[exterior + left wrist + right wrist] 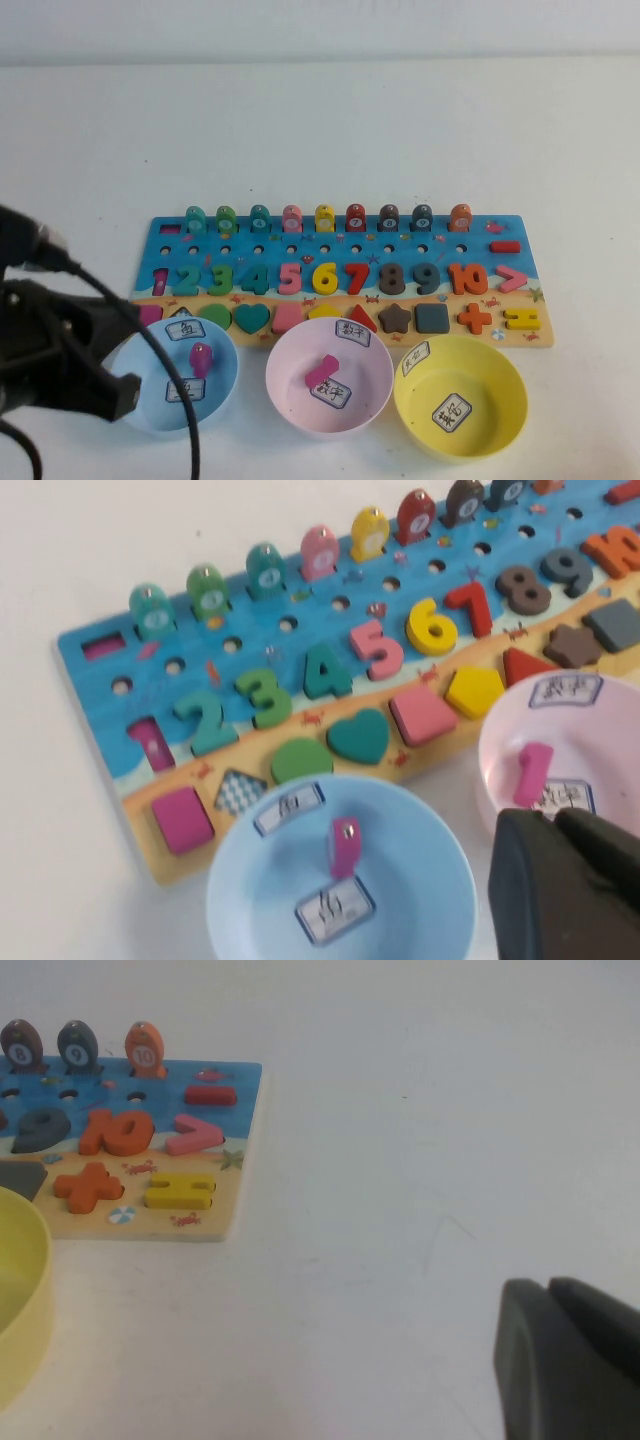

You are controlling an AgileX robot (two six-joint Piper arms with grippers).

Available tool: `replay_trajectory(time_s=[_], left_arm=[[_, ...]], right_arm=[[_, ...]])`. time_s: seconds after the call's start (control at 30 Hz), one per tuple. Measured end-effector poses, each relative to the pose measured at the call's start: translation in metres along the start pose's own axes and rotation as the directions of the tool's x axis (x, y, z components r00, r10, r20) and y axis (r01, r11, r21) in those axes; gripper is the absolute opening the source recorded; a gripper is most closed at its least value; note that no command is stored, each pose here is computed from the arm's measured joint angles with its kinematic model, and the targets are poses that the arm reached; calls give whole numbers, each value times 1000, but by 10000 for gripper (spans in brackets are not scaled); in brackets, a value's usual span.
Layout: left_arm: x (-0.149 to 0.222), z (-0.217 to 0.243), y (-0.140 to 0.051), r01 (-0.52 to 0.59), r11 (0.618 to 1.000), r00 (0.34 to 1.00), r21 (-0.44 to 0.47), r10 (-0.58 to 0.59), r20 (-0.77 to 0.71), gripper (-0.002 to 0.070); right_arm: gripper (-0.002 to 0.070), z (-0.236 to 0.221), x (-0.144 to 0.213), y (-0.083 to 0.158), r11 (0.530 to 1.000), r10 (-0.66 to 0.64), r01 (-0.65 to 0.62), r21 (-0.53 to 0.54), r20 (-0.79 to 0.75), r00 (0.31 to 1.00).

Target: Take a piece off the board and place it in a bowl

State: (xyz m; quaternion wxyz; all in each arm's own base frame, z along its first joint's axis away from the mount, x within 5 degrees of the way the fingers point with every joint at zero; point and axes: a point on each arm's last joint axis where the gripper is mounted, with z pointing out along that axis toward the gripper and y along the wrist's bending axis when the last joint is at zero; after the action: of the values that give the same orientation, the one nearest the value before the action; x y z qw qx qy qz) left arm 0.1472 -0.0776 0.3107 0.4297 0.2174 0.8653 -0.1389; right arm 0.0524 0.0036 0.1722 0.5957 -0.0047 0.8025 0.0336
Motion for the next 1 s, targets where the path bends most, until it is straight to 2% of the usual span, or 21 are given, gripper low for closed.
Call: replay_trajectory(time_s=[0.17, 0.27, 0.6, 0.7, 0.8, 0.93, 1.0], left_arm=[[27, -13, -2, 14, 1000, 1000, 8, -14, -26, -1], [30, -16, -4, 26, 1000, 999, 17, -26, -28, -1], [37, -13, 2, -44, 998, 999, -40, 43, -18, -2], [51, -3, 4, -45, 997, 997, -61, 49, 65, -2], [74, 5, 7, -43, 995, 975, -95, 62, 212, -2], [106, 4, 11, 27, 992, 876, -124, 36, 480, -3], [123, 2, 12, 54, 991, 831, -121, 23, 556, -3]], right_arm=[[-18, 0, 0, 0, 1000, 0, 0, 0, 0, 1000], [-18, 0, 0, 0, 1000, 0, 0, 0, 0, 1000], [-18, 0, 0, 0, 1000, 0, 0, 0, 0, 1000], [-18, 0, 0, 0, 1000, 0, 0, 0, 0, 1000], [-18, 0, 0, 0, 1000, 0, 0, 0, 0, 1000], [-18, 0, 0, 0, 1000, 0, 0, 0, 0, 1000], [-18, 0, 0, 0, 1000, 0, 0, 0, 0, 1000]])
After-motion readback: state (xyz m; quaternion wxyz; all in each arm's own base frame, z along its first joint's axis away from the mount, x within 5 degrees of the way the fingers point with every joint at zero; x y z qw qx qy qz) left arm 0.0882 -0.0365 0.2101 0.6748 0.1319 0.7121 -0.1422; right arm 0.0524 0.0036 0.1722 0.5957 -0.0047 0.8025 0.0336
